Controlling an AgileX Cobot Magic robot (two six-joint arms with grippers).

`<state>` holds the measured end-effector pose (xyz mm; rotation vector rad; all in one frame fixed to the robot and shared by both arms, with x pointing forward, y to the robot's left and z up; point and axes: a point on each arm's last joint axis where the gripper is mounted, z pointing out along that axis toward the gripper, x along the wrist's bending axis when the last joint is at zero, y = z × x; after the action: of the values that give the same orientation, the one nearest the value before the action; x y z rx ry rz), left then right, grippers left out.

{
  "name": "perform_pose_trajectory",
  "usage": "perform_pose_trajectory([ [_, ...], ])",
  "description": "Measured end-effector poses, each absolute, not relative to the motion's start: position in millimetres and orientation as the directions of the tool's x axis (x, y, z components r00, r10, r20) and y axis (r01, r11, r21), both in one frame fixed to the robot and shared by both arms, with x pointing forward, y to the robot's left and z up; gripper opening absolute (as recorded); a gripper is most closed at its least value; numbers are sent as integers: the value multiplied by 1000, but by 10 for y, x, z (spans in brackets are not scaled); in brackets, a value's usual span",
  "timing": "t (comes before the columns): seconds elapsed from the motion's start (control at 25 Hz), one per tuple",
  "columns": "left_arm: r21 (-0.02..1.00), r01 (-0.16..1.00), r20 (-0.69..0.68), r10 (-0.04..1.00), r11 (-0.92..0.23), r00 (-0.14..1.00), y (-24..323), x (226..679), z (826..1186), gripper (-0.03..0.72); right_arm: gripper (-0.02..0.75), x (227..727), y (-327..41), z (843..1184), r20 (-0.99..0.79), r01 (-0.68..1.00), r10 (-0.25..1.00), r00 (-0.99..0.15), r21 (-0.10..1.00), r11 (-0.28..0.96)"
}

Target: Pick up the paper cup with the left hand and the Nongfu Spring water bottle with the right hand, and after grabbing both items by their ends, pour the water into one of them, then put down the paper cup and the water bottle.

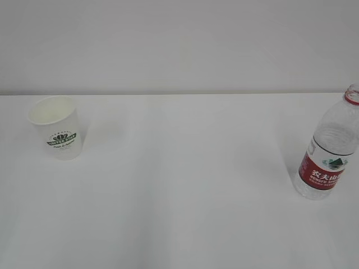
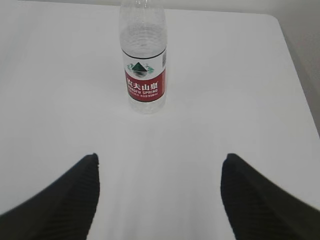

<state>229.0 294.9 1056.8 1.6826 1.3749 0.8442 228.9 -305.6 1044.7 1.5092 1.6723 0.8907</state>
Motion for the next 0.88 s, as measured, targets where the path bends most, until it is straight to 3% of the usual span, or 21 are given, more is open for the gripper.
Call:
perform_pose_trajectory([
  [0.88, 886, 453, 10, 981, -98, 194, 2943, 2299, 10591, 556, 567, 2271, -3026, 10552, -61, 451, 992, -113, 886, 106],
])
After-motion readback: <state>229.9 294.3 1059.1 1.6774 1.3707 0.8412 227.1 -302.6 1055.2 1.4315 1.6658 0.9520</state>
